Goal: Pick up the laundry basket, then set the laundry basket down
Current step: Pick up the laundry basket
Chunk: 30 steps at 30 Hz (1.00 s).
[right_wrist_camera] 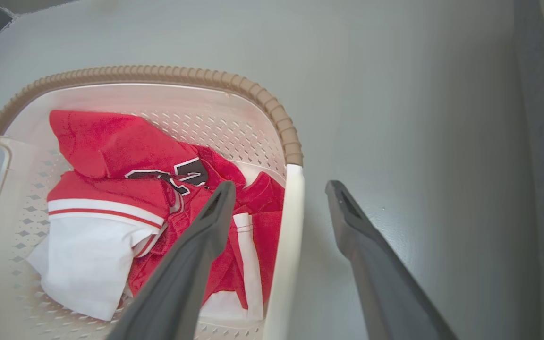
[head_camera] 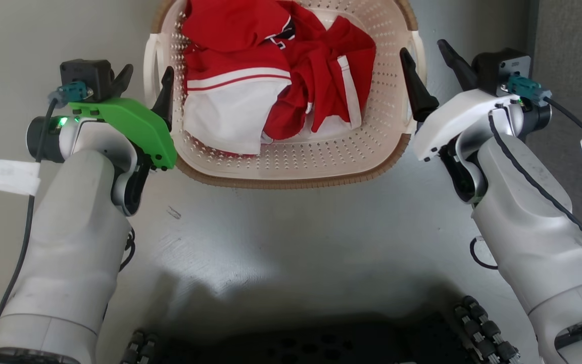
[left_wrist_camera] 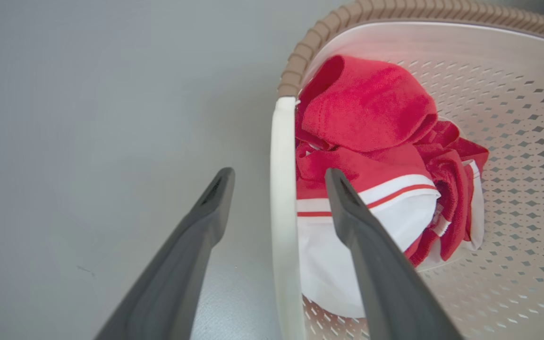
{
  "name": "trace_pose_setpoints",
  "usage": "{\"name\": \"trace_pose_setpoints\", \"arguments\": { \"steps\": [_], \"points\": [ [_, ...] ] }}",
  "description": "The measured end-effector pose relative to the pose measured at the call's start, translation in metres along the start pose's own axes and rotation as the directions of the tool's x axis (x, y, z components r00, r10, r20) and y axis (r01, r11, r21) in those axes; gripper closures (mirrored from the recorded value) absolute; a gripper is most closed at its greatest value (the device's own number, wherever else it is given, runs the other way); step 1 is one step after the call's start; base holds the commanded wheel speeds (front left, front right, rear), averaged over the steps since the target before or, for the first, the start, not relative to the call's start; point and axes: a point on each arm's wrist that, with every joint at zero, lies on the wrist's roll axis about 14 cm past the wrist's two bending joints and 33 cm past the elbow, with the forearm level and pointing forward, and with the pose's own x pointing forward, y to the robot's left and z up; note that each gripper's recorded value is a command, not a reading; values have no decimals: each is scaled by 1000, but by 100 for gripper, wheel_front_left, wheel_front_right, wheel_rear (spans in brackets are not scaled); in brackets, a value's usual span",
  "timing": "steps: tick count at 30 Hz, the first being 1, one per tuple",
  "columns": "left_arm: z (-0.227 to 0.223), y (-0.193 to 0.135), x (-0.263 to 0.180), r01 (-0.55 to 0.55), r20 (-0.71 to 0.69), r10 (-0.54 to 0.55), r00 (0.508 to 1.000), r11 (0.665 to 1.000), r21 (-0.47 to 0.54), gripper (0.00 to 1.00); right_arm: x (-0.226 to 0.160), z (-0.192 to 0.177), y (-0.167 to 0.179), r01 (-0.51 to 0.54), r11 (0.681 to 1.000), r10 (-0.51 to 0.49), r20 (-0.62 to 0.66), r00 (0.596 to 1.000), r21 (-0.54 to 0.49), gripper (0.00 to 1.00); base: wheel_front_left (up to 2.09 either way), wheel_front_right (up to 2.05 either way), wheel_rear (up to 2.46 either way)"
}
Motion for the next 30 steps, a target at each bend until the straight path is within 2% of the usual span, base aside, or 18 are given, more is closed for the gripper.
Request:
{"name": "trace_pose_setpoints", "arguments": {
  "steps": [14,15,16,17,21,30],
  "points": [
    [-30,13,22,-16,-106,15,994,1000,-9,0,17,-34,-3,-13,1000,12,-109,994,-4,0,0,0,0],
    [-33,13,23,-14,-117,13,993,1000,-8,3,19,-35,-4,-13,1000,12,-110,994,-4,0,0,0,0],
    [-35,14,24,-15,-125,14,992,1000,-8,89,19,-36,-4,-13,1000,12,-114,993,-4,82,0,0,0],
    [-37,15,24,-18,-133,17,991,1000,-8,100,20,-38,-4,-13,1000,12,-120,993,-5,100,0,0,0],
    [-41,5,27,5,-152,-9,988,1000,-25,100,21,-41,2,-30,1000,31,-127,991,3,100,0,0,0],
    [-42,7,29,-7,-165,1,986,999,-38,100,25,-37,-1,-21,1000,21,-119,993,-2,100,0,0,0]
  ]
}}
